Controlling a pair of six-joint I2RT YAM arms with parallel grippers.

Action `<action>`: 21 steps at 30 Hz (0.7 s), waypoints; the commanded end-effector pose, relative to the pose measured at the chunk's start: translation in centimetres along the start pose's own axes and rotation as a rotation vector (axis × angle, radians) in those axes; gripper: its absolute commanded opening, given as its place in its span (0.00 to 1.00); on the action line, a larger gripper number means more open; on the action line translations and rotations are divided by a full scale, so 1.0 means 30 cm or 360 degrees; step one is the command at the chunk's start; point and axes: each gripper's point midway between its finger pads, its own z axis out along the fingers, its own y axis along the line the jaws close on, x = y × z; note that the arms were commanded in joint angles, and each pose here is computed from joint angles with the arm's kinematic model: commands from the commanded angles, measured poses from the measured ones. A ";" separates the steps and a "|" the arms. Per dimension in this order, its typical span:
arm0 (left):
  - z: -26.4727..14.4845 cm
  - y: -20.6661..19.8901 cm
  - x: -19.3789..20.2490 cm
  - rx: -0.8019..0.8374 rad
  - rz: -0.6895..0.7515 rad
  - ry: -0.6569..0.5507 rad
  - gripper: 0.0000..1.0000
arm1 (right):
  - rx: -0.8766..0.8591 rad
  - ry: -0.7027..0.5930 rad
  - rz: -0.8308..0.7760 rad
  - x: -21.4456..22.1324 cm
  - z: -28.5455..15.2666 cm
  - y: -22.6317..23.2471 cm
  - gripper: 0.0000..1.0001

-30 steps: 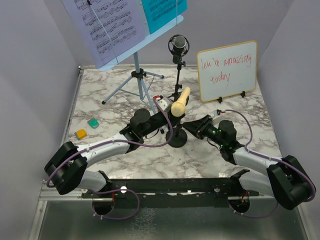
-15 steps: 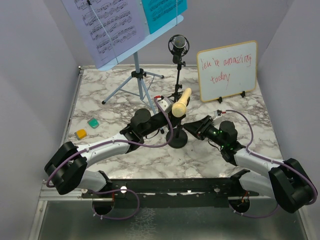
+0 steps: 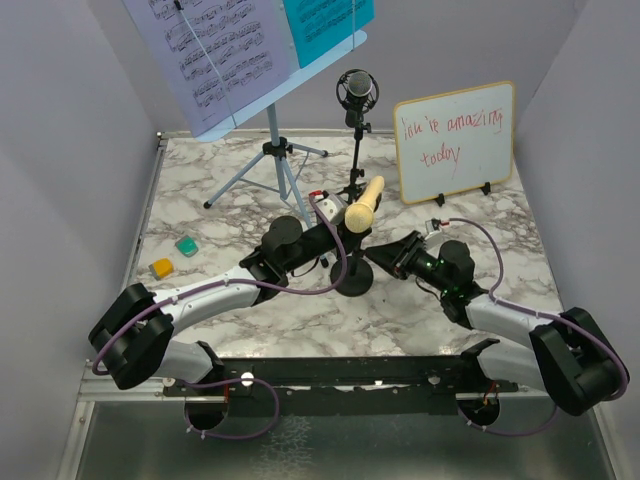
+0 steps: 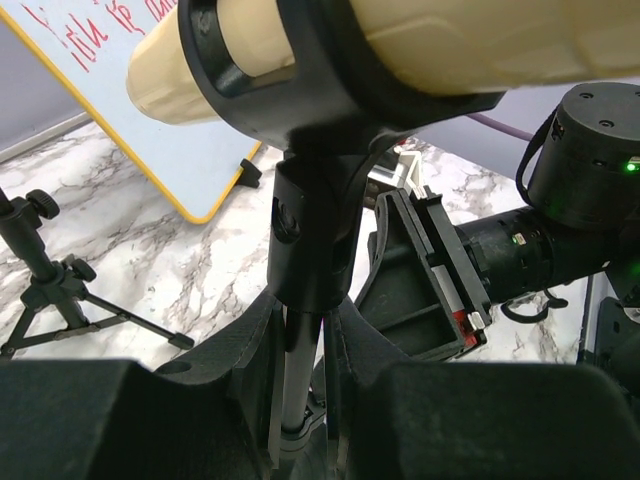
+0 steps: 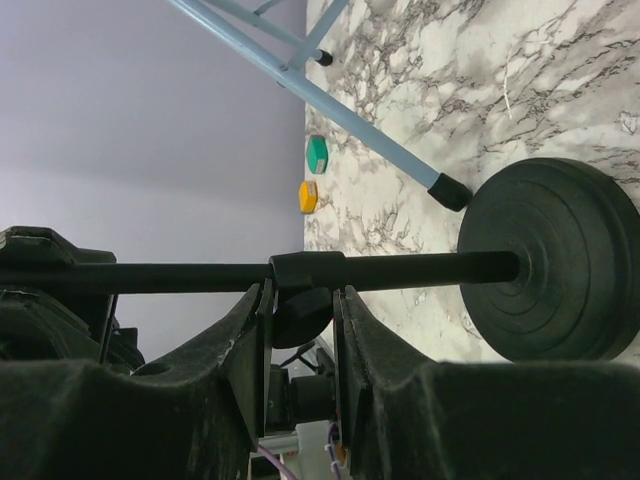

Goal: Pack up the instrument practice props
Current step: Unscrew the knob on the microphone stand.

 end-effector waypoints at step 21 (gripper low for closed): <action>-0.014 0.050 0.217 -0.0002 -0.0205 0.0369 0.00 | -0.0548 0.0194 -0.1708 0.092 -0.024 0.038 0.01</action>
